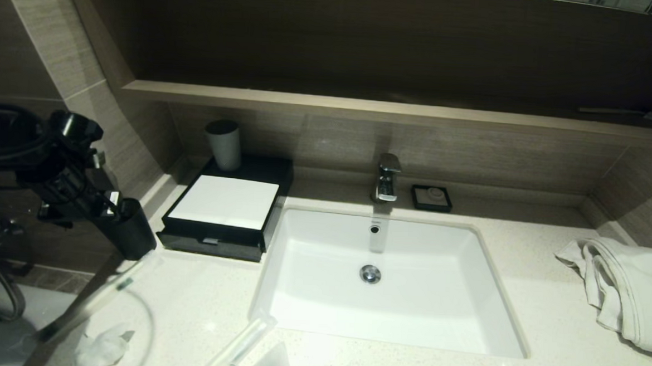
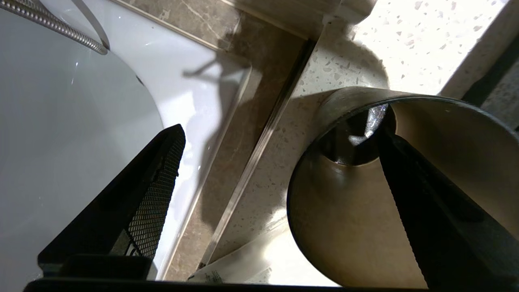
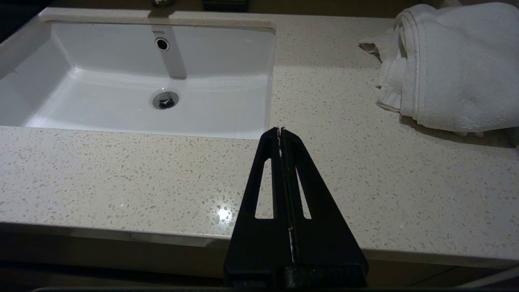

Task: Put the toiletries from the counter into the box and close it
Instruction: Pick up the cup

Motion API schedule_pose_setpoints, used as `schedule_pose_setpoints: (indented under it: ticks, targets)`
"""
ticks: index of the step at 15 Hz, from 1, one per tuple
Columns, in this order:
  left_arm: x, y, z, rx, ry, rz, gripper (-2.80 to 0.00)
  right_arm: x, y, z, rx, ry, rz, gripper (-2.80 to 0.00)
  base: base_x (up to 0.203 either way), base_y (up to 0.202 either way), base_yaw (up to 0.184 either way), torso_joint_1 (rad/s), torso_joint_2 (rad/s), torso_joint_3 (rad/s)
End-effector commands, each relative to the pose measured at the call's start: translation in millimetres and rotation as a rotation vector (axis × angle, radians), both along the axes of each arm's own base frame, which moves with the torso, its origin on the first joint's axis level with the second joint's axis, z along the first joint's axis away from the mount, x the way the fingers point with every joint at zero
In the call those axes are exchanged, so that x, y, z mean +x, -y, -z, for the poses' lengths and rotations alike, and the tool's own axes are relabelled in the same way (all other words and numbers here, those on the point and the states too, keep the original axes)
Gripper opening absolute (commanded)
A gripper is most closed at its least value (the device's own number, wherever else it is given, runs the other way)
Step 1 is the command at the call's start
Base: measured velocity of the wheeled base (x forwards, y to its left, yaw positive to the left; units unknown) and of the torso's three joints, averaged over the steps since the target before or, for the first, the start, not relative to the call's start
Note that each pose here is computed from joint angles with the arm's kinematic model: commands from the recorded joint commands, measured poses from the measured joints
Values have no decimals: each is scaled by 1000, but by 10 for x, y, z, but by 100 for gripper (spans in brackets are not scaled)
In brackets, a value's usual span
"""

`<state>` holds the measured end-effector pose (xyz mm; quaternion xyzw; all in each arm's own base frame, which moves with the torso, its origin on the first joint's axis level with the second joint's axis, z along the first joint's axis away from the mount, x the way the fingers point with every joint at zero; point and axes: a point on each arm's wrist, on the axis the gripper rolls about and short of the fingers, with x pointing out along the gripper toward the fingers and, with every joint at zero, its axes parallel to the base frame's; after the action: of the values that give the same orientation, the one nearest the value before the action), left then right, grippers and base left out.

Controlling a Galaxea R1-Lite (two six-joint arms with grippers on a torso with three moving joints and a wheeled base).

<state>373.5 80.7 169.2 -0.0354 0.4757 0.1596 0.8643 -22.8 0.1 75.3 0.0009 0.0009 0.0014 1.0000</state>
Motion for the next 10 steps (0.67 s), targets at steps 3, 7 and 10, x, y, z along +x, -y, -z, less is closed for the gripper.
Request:
schedule_pose_setpoints:
  ticks: [3, 7, 10]
  targets:
    - [20, -7, 40, -2, -8, -1, -280, 0, 0, 0, 0, 0, 0, -280, 0, 0, 0, 0, 0, 0]
    - [37, -5, 68, -21, -7, 13, -280, 0, 0, 0, 0, 0, 0, -280, 0, 0, 0, 0, 0, 0]
    - [33, -2, 56, -28, -2, 18, -280, 0, 0, 0, 0, 0, 0, -280, 0, 0, 0, 0, 0, 0]
